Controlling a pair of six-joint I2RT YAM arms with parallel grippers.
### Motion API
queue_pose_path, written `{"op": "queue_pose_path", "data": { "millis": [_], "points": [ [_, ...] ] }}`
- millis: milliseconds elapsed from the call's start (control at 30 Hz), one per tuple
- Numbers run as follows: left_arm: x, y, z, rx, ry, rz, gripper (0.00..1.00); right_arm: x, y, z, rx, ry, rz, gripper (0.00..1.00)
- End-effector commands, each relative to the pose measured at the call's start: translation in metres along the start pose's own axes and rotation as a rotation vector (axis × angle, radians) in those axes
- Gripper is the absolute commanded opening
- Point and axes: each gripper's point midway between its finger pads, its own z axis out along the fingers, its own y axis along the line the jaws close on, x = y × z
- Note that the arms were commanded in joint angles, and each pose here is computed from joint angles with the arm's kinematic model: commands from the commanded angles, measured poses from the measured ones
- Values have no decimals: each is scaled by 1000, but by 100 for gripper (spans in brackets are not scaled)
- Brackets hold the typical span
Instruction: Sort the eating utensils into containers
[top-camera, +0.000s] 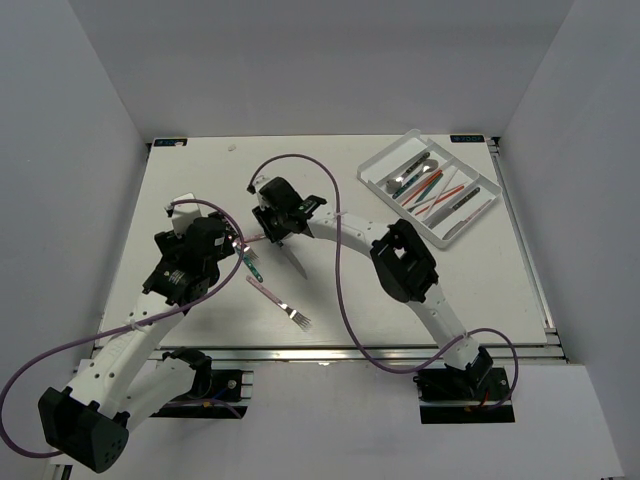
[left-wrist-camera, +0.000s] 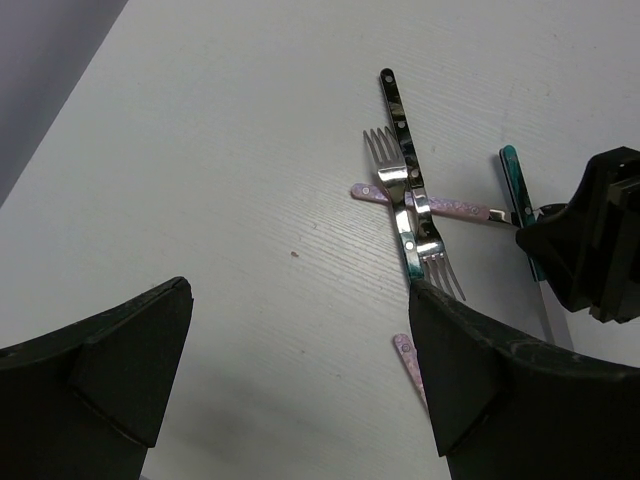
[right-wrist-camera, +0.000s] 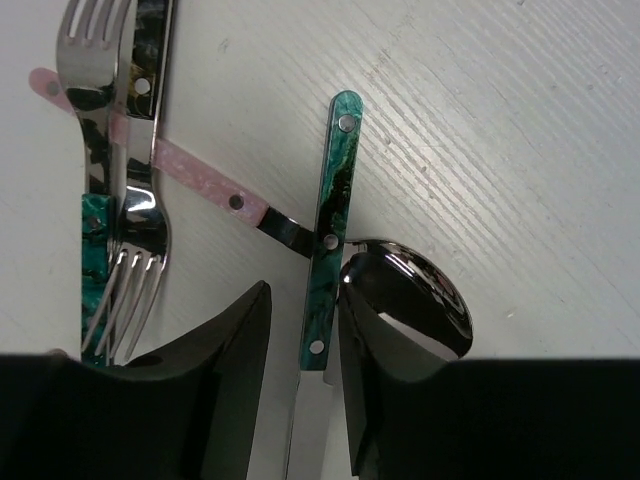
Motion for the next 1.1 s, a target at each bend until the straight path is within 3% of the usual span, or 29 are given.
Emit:
{"op": "queue_pose_path", "data": {
  "millis": [0,300,433,633,700,867,900,1067],
  "points": [
    [-12,-5,-3,29,-21,-20,98,-5,-6,3,22,-1,-39,39],
    [-11,-10,-3,56,-10,-13,98,9,-12,22,44,32,-61,36],
    [-10,-12,-4,64,-9,-12,98,13,-12,17,43,39,-55,20],
    [-11,-12,-4,70,-10,-13,98,8,-11,-6,45,10,-27,9],
    [-11,-12,-5,72,-11,-15,98,-2,-5,-14,15,-22,-14,0],
    [-12,-12,-6,73,-16,-19,98,-40,-4,-67,-69,-144,94,0],
    [-12,-11,-6,72,-15,-18,98,-66,-5,-94,-83,-231,107,0],
    [-11,-11,-6,74,-15,-18,98,-88,-65,-184,-30,-399,284,0]
  ]
}}
